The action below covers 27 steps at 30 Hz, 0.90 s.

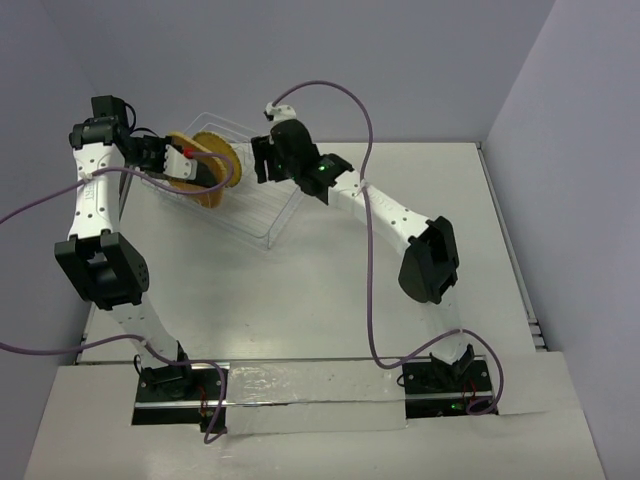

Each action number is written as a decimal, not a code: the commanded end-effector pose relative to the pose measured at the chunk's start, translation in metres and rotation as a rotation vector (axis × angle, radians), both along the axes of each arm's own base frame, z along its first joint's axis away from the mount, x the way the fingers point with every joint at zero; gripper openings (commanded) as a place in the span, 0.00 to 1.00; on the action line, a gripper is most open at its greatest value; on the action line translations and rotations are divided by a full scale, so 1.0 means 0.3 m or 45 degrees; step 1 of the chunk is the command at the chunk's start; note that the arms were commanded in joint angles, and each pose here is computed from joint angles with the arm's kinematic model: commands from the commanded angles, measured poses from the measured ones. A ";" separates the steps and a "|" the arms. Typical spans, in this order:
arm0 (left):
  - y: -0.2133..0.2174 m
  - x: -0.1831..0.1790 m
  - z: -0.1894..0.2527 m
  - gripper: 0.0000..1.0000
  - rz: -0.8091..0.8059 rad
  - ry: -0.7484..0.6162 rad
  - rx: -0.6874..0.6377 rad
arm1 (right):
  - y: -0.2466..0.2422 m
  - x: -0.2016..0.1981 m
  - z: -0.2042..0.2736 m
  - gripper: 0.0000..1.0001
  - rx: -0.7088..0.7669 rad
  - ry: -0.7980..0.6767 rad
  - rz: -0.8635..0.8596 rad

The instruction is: Load the plates into the dish rack

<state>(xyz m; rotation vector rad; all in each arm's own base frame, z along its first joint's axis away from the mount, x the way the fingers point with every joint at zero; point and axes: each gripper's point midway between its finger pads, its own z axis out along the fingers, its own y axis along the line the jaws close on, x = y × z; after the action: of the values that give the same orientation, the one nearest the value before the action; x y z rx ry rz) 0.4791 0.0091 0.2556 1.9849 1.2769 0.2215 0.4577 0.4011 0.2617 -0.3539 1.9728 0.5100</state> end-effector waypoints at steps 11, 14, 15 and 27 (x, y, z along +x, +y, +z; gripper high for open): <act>-0.110 0.031 0.300 0.00 -0.601 -0.703 0.392 | -0.168 -0.032 -0.280 0.77 -0.082 0.433 -0.552; -0.117 0.024 0.307 0.00 -0.609 -0.720 0.383 | -0.126 -0.004 -0.318 0.74 -0.073 0.482 -0.454; -0.120 0.020 0.308 0.00 -0.610 -0.720 0.378 | -0.119 0.004 -0.342 0.73 -0.082 0.498 -0.438; -0.137 -0.028 0.313 0.00 -0.622 -0.712 0.341 | -0.124 0.045 -0.418 0.19 -0.050 0.603 -0.369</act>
<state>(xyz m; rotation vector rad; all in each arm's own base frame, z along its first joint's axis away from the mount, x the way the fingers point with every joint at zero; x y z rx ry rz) 0.4668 0.0021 0.2606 1.9729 1.2480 0.2161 0.4610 0.3628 0.1177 0.0184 2.4797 0.3307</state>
